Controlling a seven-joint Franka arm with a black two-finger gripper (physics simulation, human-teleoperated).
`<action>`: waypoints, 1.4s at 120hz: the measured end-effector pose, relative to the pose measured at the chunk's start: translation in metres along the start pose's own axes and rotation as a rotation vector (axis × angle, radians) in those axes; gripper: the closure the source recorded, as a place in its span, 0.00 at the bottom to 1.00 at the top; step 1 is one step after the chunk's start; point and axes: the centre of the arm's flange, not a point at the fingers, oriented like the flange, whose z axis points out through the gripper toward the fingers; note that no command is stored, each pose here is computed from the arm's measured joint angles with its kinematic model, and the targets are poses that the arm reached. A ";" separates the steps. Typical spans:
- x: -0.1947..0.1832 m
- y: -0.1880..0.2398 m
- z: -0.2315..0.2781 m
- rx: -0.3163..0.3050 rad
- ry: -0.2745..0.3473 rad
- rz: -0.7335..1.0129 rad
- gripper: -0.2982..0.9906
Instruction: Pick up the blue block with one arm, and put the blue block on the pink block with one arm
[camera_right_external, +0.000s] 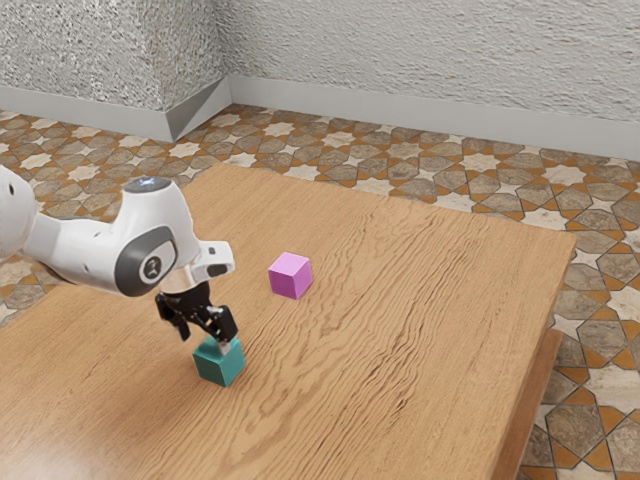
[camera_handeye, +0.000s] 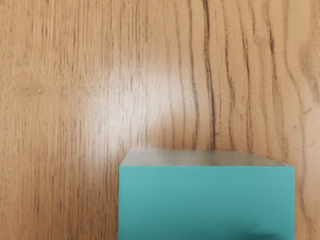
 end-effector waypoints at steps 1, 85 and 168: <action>0.000 0.000 0.000 -0.001 0.001 -0.002 0.23; 0.018 0.017 0.014 -0.041 -0.022 -0.019 0.23; 0.009 0.016 0.039 -0.041 -0.075 -0.026 0.25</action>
